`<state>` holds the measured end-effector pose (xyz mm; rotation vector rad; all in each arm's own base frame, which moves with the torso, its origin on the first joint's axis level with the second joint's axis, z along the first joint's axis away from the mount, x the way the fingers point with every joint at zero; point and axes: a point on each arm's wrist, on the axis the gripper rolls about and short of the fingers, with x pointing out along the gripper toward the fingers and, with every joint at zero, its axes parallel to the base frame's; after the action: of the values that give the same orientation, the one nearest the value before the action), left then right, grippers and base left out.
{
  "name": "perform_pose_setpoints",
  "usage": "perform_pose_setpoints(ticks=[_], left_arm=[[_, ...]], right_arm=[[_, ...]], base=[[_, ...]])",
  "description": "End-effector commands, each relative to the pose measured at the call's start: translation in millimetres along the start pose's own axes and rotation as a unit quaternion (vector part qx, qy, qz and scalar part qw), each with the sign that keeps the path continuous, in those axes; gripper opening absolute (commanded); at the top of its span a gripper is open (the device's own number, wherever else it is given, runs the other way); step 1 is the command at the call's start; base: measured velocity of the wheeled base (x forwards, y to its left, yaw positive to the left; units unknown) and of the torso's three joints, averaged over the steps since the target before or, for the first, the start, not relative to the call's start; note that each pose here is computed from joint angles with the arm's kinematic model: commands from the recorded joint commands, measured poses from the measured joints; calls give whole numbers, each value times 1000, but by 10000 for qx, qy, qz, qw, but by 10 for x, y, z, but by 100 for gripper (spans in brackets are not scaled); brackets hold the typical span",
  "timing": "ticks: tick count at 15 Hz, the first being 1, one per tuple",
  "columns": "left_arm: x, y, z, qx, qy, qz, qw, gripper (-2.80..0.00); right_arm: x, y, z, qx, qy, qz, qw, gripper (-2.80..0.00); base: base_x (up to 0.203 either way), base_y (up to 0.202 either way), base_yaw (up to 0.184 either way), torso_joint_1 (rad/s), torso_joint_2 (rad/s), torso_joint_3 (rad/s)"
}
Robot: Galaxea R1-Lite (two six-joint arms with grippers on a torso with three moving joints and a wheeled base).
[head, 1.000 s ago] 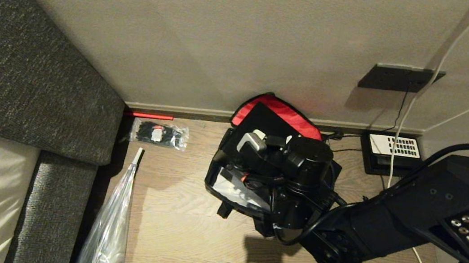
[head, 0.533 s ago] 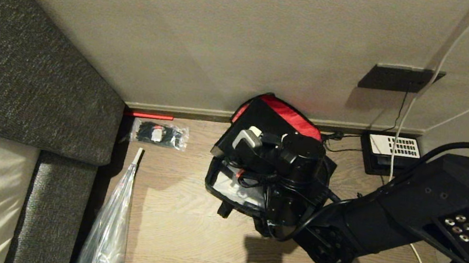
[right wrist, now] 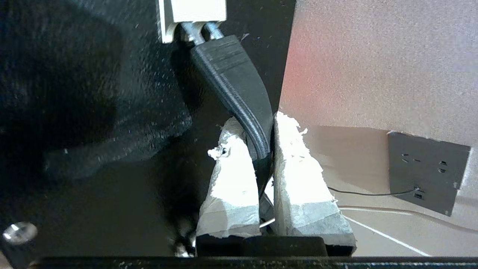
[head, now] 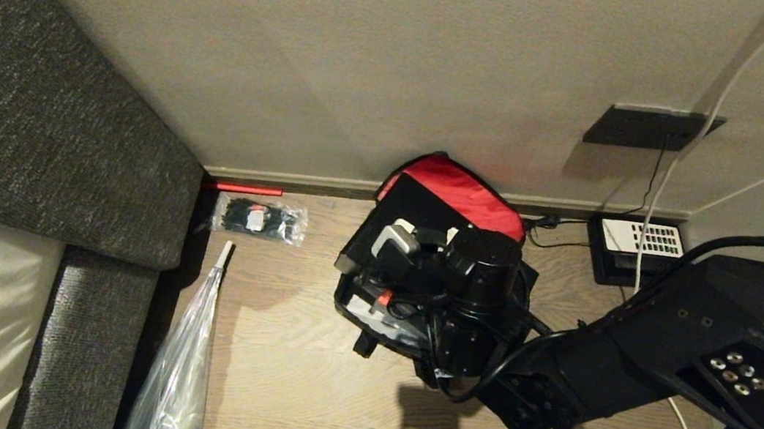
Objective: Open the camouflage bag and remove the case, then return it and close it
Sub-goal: Place the black box back
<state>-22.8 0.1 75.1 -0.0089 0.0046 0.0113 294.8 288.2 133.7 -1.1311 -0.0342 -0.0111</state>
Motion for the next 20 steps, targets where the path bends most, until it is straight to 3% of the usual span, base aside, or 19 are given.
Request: perform_pose_setpoints(ticks=[1,5,12,16,20], left_arm=[[1,0,-9,-1,7,5,10000,-280],[1,0,-9,-1,7,5,10000,-280],[1,0,-9,-1,7,5,10000,-280],[1,0,-9,-1,7,5,10000,-280],[1,0,-9,-1,7,5,10000,-280]], right_arm=[[25,-31,-60,-59,-5,4,10000,-280],[66,-164,-166,-211,-59,153,9996,-280],[-4,-95,-287,-401,-237,488,9977,-280],[-53,-233,-263,-331,-380,423,9978,-280],[-148,-249,-353,-479,-404,662,9958,-280]], base=[[0,0,0,0,0,0],[0,0,0,0,0,0],[0,0,0,0,0,0],[0,0,0,0,0,0],[0,0,0,0,0,0]])
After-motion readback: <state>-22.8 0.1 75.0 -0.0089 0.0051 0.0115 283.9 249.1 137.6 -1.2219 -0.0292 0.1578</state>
